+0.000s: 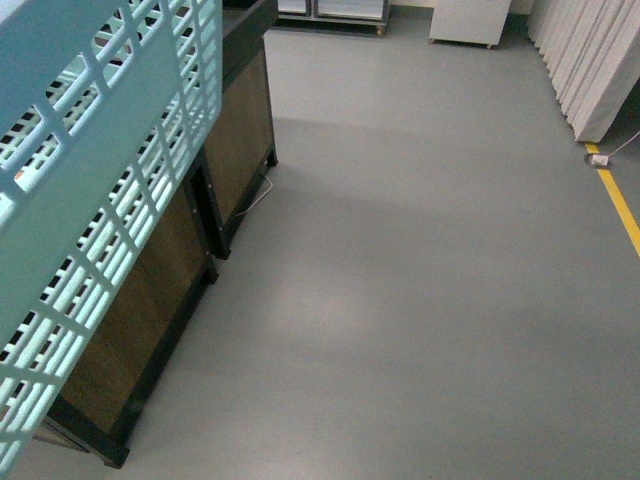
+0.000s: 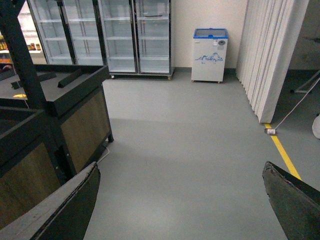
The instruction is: Pick mango and avocado into basket
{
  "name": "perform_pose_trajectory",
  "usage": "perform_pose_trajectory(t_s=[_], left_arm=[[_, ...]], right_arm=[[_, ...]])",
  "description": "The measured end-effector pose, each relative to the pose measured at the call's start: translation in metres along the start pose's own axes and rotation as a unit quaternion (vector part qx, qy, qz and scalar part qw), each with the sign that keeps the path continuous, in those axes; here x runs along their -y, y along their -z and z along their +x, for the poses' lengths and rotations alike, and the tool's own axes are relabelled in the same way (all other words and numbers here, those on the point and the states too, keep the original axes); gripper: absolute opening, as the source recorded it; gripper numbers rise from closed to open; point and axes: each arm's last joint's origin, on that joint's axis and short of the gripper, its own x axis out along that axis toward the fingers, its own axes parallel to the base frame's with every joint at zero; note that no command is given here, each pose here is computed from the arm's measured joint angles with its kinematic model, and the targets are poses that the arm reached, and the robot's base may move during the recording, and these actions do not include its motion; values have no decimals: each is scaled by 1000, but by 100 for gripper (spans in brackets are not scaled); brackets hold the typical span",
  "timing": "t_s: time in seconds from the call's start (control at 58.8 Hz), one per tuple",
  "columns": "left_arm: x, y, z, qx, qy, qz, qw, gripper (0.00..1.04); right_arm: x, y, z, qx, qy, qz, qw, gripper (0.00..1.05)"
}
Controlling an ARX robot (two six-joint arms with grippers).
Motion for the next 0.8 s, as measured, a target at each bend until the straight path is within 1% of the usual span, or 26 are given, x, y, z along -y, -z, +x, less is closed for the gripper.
perform_pose_trajectory(t_s=[0.289, 0.799], left_arm=[[-1, -2, 0, 17, -4, 1, 1000, 6], [-1, -1, 0, 12, -5, 2, 1000, 6]], right_arm=[[0, 0, 0, 0, -2, 0, 1000, 97], [0, 0, 0, 0, -2, 0, 1000, 97]])
